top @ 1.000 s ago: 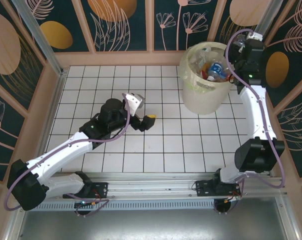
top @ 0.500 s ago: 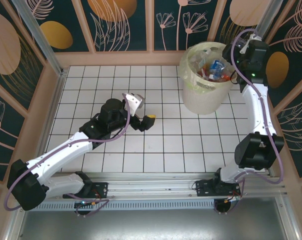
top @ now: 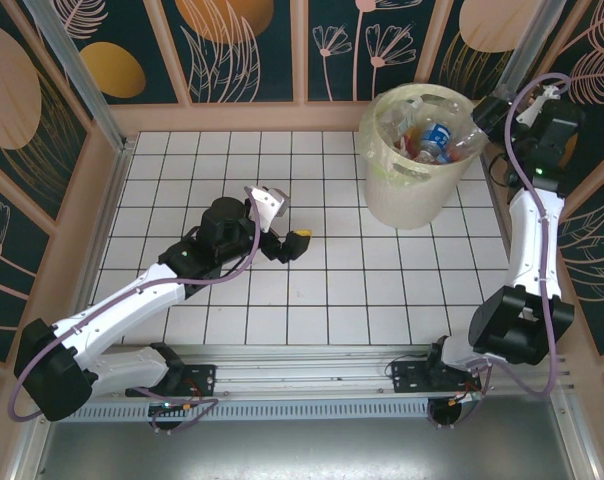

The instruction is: Put the plastic bottles in the bin

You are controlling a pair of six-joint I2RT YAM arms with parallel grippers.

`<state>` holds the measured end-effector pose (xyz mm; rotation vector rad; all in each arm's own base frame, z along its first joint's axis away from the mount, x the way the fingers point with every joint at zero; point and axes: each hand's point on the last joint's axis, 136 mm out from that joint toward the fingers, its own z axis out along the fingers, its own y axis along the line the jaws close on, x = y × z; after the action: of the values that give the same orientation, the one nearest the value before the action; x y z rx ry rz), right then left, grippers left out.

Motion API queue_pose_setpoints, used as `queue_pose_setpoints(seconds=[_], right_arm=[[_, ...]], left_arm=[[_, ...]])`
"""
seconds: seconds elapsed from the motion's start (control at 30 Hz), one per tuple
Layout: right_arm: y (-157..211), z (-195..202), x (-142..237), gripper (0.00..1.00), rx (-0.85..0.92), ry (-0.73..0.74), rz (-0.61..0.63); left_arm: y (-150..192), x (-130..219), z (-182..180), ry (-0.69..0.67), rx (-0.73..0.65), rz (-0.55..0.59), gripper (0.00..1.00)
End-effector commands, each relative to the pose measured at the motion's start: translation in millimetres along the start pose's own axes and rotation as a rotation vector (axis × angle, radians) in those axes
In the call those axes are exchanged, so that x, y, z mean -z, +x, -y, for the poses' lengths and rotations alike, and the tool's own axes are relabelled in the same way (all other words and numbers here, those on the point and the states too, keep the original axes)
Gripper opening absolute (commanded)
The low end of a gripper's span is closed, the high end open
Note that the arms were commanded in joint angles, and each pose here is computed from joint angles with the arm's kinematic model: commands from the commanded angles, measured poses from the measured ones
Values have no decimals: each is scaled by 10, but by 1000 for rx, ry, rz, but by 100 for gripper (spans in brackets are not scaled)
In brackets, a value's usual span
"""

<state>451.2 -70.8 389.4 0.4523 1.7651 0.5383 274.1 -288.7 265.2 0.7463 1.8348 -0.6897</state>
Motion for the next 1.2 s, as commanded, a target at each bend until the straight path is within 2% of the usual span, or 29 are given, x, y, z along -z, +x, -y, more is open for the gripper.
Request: queue_pose_setpoints(seconds=[0.0,0.4,0.7,0.83,1.03,1.17], right_arm=[[103,-194,8,66,-79,-157,-64],[346,-179,-212,69,-120,-241,-194],[299,-145,-225,73,-96,-202,-194],[358,-135,-240,76,-81,-189,-236],[297,-122,-223,84,-33,-138,-193],[120,-90,-235,85,68,-4,-101]], left_arm=[[-151,38,39,14,-6,34,99],[-153,37,38,13,-1,35,99],[-158,35,43,16,1,35,99],[-178,36,51,21,-1,38,99],[-205,43,74,33,1,49,99],[-208,36,85,40,7,53,99]])
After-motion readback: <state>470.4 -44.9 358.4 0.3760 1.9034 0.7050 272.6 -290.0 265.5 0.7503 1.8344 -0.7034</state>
